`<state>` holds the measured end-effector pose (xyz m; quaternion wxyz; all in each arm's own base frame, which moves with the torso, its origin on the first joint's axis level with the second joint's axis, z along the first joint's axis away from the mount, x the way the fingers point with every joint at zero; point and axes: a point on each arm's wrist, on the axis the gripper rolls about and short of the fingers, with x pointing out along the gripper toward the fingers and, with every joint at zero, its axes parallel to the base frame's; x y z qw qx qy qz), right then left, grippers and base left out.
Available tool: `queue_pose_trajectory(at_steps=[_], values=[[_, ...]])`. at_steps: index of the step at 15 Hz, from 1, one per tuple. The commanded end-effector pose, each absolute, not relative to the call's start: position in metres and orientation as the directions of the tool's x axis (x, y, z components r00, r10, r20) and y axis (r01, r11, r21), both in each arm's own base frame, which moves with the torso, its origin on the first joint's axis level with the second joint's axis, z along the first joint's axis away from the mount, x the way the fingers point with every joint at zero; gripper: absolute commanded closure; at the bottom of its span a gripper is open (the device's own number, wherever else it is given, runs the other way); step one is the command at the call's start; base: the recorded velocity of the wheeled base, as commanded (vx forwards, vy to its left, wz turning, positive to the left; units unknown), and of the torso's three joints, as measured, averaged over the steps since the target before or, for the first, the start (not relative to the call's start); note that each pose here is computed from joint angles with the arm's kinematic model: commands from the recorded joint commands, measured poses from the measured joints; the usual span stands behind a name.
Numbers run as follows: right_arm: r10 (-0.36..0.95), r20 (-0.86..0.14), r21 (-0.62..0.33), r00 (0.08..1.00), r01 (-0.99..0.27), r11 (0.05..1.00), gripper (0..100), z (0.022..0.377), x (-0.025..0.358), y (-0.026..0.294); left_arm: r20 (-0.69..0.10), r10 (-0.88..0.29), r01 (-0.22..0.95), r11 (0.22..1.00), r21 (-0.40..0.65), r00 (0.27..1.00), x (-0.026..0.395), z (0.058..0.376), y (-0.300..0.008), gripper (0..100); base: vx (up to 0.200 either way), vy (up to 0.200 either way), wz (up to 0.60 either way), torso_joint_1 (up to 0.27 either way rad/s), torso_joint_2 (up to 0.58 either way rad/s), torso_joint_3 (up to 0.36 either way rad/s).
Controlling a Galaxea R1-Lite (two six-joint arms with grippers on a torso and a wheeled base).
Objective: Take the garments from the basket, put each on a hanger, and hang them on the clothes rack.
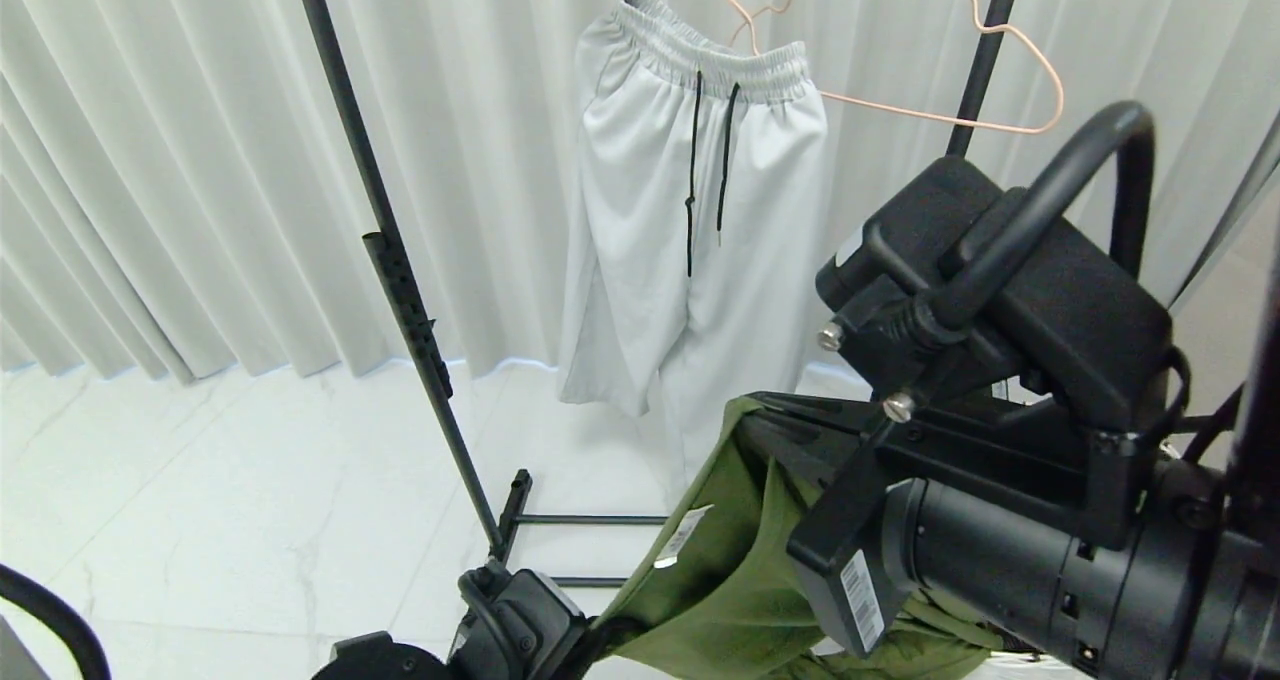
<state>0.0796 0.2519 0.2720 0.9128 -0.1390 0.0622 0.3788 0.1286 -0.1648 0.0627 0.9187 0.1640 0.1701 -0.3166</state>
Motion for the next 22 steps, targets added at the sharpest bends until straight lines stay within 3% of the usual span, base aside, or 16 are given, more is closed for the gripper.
queue_pose_trajectory(at_steps=[1,2,4,7,10,13,16,18,22], values=[[0.664,-0.214,-0.203,0.717,-0.697,0.688,100,0.273,0.084,0.250,-0.402,-0.526,0.632,0.749,0.197,0.749,0.125,0.067,-0.161,100,0.000,0.000,0.00,0.000,0.00,0.000],[0.635,-0.209,-0.201,0.744,-0.668,0.717,100,0.274,0.095,0.247,-0.316,-0.528,0.597,0.782,0.182,0.788,0.130,0.086,-0.157,100,0.000,0.000,0.00,0.000,0.00,0.000],[0.600,-0.163,-0.176,0.783,-0.621,0.764,100,0.283,0.110,0.243,-0.216,-0.440,0.481,0.854,0.200,0.871,0.151,0.114,-0.141,100,0.000,0.000,0.00,0.000,0.00,0.000],[0.555,-0.080,-0.128,0.828,-0.560,0.818,100,0.300,0.129,0.237,-0.136,-0.317,0.339,0.919,0.201,0.939,0.168,0.187,-0.115,100,0.000,0.000,0.00,0.000,0.00,0.000],[0.552,0.008,-0.089,0.834,-0.549,0.831,100,0.329,0.138,0.231,-0.090,-0.319,0.329,0.930,0.163,0.944,0.161,0.278,-0.107,100,0.000,0.000,0.00,0.000,0.00,0.000],[0.512,0.103,-0.093,0.853,-0.504,0.859,100,0.360,0.145,0.217,-0.006,-0.409,0.406,0.903,0.140,0.912,0.152,0.353,-0.103,100,0.000,0.000,0.00,0.000,0.00,0.000],[0.458,0.184,-0.120,0.870,-0.443,0.889,100,0.385,0.144,0.193,0.097,-0.445,0.430,0.891,0.149,0.890,0.149,0.407,-0.102,100,0.000,0.000,0.00,0.000,0.00,0.000],[0.421,0.217,-0.148,0.881,-0.397,0.906,100,0.395,0.139,0.173,0.109,-0.469,0.432,0.866,0.251,0.876,0.148,0.410,-0.108,100,0.000,0.000,0.00,0.000,0.00,0.000],[0.416,0.184,-0.170,0.890,-0.388,0.906,100,0.380,0.125,0.150,0.029,-0.554,0.525,0.803,0.284,0.832,0.134,0.386,-0.124,100,0.000,0.000,0.00,0.000,0.00,0.000]])
